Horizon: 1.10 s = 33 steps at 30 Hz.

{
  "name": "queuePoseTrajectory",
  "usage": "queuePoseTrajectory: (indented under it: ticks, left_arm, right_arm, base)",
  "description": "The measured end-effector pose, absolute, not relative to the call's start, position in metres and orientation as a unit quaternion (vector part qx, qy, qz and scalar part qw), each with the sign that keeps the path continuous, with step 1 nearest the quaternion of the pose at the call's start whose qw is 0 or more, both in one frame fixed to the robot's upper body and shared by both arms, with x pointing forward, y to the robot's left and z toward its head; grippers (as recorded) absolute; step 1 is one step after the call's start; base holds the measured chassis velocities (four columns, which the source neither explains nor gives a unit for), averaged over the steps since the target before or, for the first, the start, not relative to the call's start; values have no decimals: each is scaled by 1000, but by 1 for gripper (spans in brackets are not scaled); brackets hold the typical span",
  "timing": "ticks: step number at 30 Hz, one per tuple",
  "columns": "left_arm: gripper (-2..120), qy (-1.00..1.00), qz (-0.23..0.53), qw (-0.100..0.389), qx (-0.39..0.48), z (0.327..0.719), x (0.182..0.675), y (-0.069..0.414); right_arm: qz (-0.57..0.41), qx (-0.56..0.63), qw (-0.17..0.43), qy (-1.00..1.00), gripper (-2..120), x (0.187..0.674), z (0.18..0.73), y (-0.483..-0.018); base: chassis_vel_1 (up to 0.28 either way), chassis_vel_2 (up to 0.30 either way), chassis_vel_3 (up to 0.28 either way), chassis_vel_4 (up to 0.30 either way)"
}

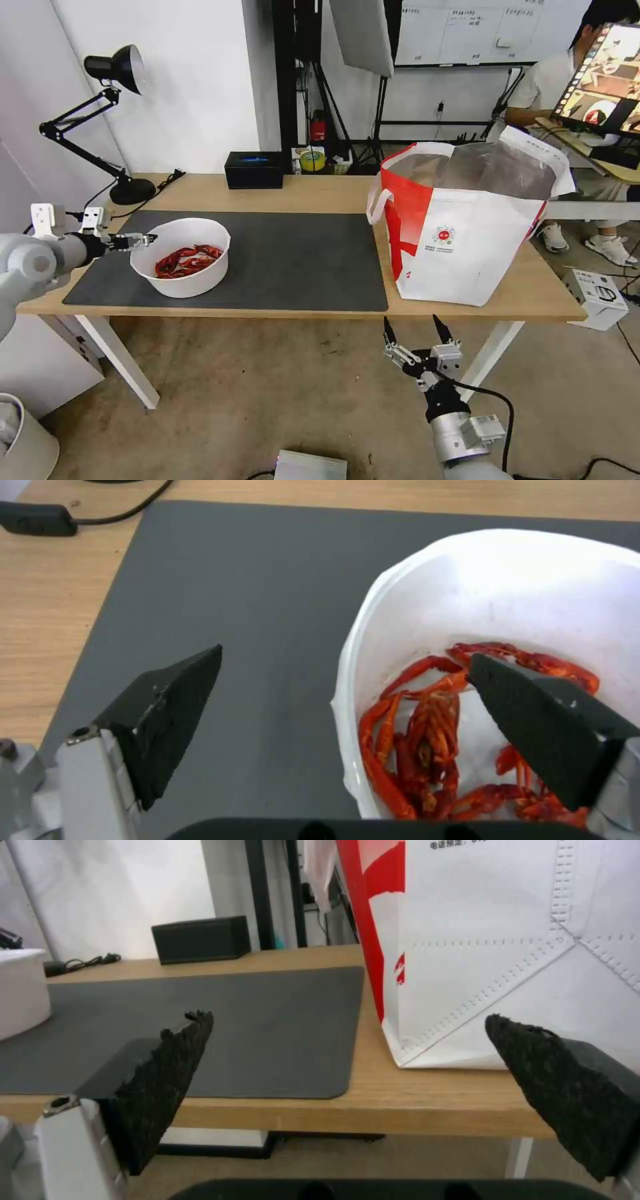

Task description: Pick up the trash from the table and place it into the takeout bag.

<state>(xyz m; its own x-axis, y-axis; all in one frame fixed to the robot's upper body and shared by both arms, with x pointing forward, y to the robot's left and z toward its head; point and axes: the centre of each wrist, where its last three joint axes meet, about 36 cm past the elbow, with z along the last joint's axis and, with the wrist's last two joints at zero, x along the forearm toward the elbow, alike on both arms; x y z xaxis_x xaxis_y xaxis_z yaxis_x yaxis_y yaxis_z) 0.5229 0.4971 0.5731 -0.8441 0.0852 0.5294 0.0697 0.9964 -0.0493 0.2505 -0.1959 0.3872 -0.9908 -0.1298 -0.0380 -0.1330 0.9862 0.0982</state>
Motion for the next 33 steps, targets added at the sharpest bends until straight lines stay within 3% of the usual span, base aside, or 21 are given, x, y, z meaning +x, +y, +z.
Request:
queuePoseTrajectory:
  ticks: [27,33]
  left_arm:
    - [100,-956,25,286,-51,541,522,483]
    - [80,-957,25,286,-50,539,522,484]
  right_arm:
    - [50,-66,16,996,100,251,387,-196]
    - [50,-66,16,996,100,251,387,-196]
  base:
    - [0,0,0,0]
    - [0,0,0,0]
